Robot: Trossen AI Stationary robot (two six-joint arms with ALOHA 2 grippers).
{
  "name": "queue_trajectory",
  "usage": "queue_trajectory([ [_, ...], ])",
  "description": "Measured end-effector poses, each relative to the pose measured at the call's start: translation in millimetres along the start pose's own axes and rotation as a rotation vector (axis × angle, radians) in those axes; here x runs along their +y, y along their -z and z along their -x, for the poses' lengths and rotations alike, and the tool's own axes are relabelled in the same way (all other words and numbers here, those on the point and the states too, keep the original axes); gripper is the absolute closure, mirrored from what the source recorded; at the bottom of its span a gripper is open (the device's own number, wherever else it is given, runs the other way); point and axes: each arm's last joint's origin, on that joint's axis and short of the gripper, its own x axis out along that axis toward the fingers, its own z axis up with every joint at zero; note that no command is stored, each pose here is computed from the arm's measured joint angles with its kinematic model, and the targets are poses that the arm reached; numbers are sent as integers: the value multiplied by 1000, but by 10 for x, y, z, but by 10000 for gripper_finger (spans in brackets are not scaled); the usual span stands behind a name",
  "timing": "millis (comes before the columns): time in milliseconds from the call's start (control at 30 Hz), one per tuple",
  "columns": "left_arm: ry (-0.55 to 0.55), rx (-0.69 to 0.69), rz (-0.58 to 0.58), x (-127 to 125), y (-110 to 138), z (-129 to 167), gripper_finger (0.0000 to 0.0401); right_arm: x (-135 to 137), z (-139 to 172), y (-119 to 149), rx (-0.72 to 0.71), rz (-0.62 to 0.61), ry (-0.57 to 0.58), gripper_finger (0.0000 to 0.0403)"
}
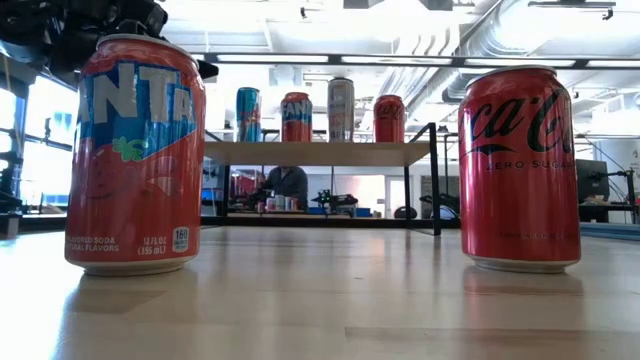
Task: Place canned beverage on shelf
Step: Put the blue soda can on the shelf aligned with the other blue soda can
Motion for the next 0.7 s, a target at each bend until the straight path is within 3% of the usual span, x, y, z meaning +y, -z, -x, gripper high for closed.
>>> queue_trajectory([
  [267,0,0,-4,0,0,0,401,0,-5,304,196,-148,32,94],
  [500,0,0,-4,0,0,0,401,82,-114,712,252,-254,49,86],
  [700,-2,2,10,0,1,0,401,169,-339,1055,259,-259,98,85],
])
